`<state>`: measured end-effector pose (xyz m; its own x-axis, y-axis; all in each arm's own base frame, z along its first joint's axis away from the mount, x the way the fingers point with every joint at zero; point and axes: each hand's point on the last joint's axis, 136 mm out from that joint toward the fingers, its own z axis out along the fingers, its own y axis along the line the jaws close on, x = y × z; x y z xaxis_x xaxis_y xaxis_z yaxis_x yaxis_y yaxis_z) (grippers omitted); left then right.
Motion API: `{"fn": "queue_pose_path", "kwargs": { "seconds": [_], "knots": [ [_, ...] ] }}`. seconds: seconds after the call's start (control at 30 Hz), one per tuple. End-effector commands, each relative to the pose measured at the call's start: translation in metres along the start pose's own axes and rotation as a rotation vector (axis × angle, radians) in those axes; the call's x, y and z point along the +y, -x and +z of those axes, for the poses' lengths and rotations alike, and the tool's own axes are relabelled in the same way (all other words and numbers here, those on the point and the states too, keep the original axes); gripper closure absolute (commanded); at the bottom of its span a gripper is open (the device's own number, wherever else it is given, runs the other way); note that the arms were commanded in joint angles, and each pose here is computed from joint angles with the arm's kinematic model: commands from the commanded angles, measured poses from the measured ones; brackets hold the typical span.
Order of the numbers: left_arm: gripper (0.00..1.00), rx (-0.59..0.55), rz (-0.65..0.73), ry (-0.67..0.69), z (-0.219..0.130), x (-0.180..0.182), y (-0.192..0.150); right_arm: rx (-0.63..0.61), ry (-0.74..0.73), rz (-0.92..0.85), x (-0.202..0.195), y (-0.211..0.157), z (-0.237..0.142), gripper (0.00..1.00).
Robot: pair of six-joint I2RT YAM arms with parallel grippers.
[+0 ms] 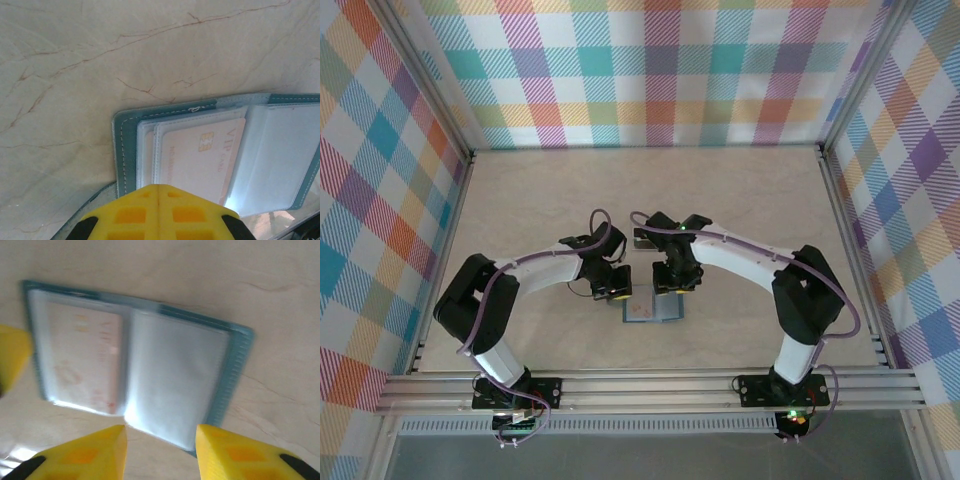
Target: Take the credit cards out of the card holder
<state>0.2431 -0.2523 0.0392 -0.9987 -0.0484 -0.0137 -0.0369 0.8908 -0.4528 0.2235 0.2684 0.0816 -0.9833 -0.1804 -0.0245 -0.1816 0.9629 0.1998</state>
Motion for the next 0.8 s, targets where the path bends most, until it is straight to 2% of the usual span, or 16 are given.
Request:
{"fn": "queue_pose_path", "kwargs": {
  "seconds": [0.0, 0.07, 0.2, 0.47, 0.77],
  "knots": [
    [0.95, 0.01, 0.02, -0.035, 0.004, -0.012, 0.0, 0.013, 0.255, 0.03, 0.039, 0.005, -0.001, 0.69],
    [0.95, 0.023, 0.02, -0.037, 0.009, -0.012, -0.001, 0.036, 0.36, 0.069, 0.048, 0.006, 0.008, 0.75],
    [0.95, 0.042, 0.016, -0.023, 0.017, -0.007, -0.006, 0.086, 0.479, 0.119, 0.057, 0.005, 0.028, 0.79],
    [0.95, 0.055, 0.009, 0.013, 0.024, 0.007, -0.013, 0.116, 0.383, 0.146, 0.033, -0.003, 0.056, 0.79],
    [0.95, 0.053, 0.011, 0.034, 0.02, 0.012, -0.016, 0.102, 0.231, 0.138, 0.005, -0.008, 0.061, 0.75]
  ]
}}
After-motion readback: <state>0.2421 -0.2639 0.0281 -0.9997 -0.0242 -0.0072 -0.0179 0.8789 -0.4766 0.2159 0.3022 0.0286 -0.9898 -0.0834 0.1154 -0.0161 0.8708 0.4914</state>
